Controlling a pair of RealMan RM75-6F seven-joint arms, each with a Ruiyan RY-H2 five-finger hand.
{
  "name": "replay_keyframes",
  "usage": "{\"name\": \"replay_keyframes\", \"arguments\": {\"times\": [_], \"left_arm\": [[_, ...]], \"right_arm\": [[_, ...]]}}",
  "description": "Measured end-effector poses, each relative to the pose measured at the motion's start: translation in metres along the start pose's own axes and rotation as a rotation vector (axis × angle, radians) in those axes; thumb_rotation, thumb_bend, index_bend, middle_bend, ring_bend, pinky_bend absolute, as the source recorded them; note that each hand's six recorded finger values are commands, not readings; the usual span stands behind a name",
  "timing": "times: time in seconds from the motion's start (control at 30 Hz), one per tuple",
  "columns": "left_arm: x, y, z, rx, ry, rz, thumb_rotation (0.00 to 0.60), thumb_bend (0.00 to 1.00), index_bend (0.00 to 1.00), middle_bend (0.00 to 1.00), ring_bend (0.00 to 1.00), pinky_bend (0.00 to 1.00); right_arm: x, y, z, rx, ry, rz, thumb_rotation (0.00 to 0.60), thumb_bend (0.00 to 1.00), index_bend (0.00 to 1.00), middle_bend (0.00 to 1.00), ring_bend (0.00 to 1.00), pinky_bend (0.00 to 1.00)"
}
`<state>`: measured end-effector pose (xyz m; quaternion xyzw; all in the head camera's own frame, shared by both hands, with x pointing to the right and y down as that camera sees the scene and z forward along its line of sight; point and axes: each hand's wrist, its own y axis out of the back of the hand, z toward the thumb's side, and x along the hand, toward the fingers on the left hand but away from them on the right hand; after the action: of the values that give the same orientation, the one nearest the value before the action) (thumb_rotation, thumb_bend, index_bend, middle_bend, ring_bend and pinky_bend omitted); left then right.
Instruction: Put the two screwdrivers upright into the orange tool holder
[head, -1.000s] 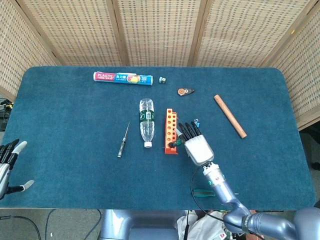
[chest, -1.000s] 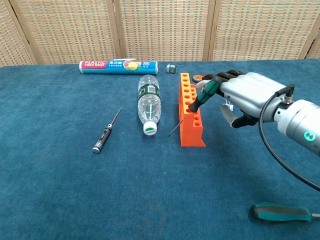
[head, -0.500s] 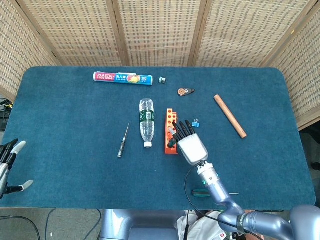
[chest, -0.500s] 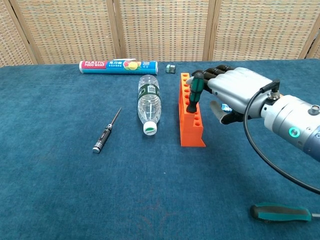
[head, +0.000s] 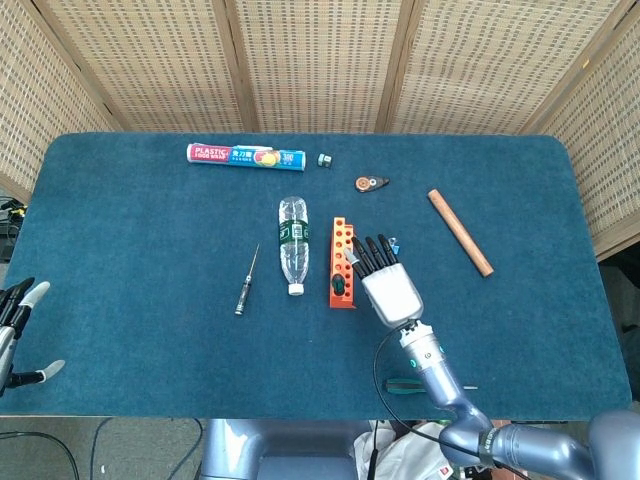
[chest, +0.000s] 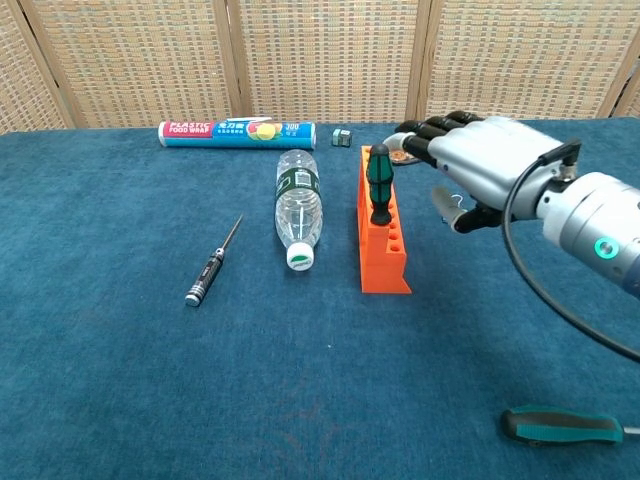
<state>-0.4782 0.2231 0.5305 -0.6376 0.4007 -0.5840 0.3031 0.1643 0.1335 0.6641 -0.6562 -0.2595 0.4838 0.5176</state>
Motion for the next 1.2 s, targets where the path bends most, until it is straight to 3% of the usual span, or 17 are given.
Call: {"name": "replay_keyframes", "arguments": {"times": [0.07, 0.13, 0.2, 0.5, 0.73, 0.87, 1.2], "left_arm": [[0.0, 0.0, 0.0, -0.002, 0.0, 0.0, 0.6, 0.0, 0.0, 0.0, 0.0, 0.0], [0.0, 0.001, -0.001, -0.004, 0.0, 0.001, 0.6, 0.0, 0.0, 0.0, 0.0, 0.0], [-0.001, 0.001, 0.0, -0.005, -0.002, 0.001, 0.6, 0.0, 0.0, 0.0, 0.0, 0.0], [-0.005, 0.001, 0.005, 0.002, -0.024, -0.001, 0.6, 0.0, 0.0, 0.0, 0.0, 0.0], [-0.007, -0.001, 0.008, 0.014, -0.029, -0.007, 0.6, 0.0, 0.0, 0.0, 0.0, 0.0], [-0.007, -0.002, 0.008, 0.015, -0.027, -0.008, 0.6, 0.0, 0.0, 0.0, 0.0, 0.0], [-0.006, -0.004, 0.007, 0.021, -0.023, -0.016, 0.6, 0.0, 0.0, 0.0, 0.0, 0.0]], "right_arm": [[0.004, 0.003, -0.006, -0.009, -0.009, -0.003, 0.6, 0.19, 0.05, 0.0, 0.0, 0.0], [0.01, 0.006, -0.013, -0.028, -0.02, 0.002, 0.6, 0.06, 0.05, 0.0, 0.0, 0.0], [0.017, 0.008, -0.019, -0.063, -0.031, 0.016, 0.6, 0.0, 0.05, 0.0, 0.0, 0.0], [0.068, 0.011, -0.048, -0.348, -0.057, 0.216, 0.6, 0.0, 0.19, 0.0, 0.0, 0.0], [0.117, -0.011, -0.045, -0.52, -0.051, 0.402, 0.6, 0.07, 0.31, 0.0, 0.0, 0.0], [0.131, -0.023, -0.037, -0.528, -0.025, 0.437, 0.6, 0.14, 0.34, 0.0, 0.0, 0.0], [0.142, -0.05, -0.025, -0.481, 0.001, 0.451, 0.6, 0.16, 0.37, 0.0, 0.0, 0.0]]}}
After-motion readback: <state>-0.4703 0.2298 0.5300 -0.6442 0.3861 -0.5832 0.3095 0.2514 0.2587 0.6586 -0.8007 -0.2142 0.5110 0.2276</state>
